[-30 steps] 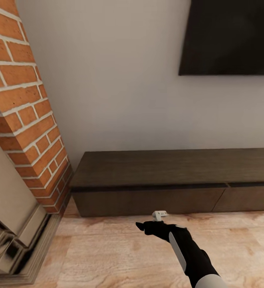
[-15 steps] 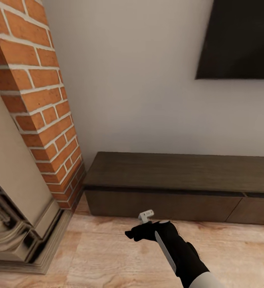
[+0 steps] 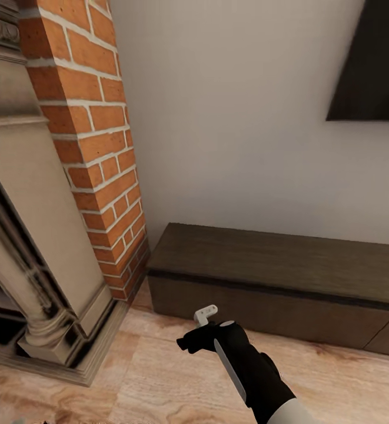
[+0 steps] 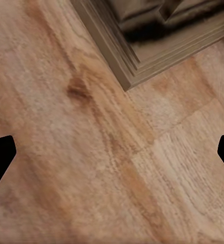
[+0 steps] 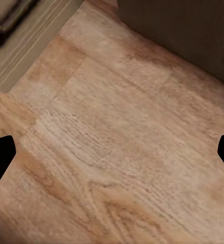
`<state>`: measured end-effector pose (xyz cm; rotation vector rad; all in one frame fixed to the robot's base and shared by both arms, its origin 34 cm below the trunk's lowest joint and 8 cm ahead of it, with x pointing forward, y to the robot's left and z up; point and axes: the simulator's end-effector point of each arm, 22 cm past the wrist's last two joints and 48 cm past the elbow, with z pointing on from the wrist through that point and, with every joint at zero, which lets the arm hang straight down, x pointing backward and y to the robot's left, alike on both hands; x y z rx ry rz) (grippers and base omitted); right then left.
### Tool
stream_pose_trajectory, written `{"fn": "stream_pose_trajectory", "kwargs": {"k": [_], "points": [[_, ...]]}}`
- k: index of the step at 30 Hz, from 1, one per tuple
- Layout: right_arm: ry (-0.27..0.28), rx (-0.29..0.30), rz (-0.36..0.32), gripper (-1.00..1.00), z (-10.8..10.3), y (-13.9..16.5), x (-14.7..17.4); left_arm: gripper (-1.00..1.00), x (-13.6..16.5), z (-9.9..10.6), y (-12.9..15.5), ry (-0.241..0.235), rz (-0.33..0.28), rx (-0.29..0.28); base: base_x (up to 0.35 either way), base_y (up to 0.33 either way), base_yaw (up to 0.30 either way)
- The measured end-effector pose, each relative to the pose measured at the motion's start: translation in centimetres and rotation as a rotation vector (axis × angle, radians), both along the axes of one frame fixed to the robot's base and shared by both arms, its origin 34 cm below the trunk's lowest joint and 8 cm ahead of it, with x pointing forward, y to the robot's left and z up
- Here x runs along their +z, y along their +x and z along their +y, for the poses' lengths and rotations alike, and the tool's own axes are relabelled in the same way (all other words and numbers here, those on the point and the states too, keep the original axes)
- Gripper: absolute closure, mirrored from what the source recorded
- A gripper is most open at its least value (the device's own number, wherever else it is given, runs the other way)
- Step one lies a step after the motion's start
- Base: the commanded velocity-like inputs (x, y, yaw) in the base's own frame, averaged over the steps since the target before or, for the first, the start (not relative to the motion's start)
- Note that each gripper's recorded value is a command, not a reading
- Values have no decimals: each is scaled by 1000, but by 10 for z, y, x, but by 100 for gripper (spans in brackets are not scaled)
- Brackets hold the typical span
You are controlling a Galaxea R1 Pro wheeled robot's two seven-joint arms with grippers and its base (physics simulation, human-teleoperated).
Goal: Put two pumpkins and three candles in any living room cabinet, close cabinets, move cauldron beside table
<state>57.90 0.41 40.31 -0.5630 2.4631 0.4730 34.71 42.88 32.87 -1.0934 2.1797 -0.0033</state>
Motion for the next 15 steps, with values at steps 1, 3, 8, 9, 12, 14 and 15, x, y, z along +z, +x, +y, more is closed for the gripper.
{"fn": "stream_pose_trajectory", "kwargs": {"k": [1, 3, 8, 9, 12, 14, 15], "points": [[-8, 19, -7, -100, 5, -2, 2, -100, 0, -3, 1, -6, -2, 0, 0, 0, 273], [-17, 40, -15, -100, 10, -4, 3, -100, 1, -3, 2, -9, -5, 1, 0, 0, 273], [-29, 75, -30, -100, 19, -9, 7, -100, 3, -4, 4, -16, -16, 5, 0, 0, 272], [-30, 78, -32, -100, 20, -9, 8, -100, 3, -5, 4, -17, -17, 6, 0, 0, 264], [-32, 86, -37, -100, 22, -10, 9, -100, 4, -5, 6, -27, -26, 13, 0, 0, 253], [-33, 88, -40, -100, 23, -11, 10, -100, 4, -7, 6, -49, -33, 28, 0, 0, 239], [-33, 88, -41, -100, 23, -11, 11, -100, 4, -8, 6, -57, -36, 33, 0, 0, 233]]}}
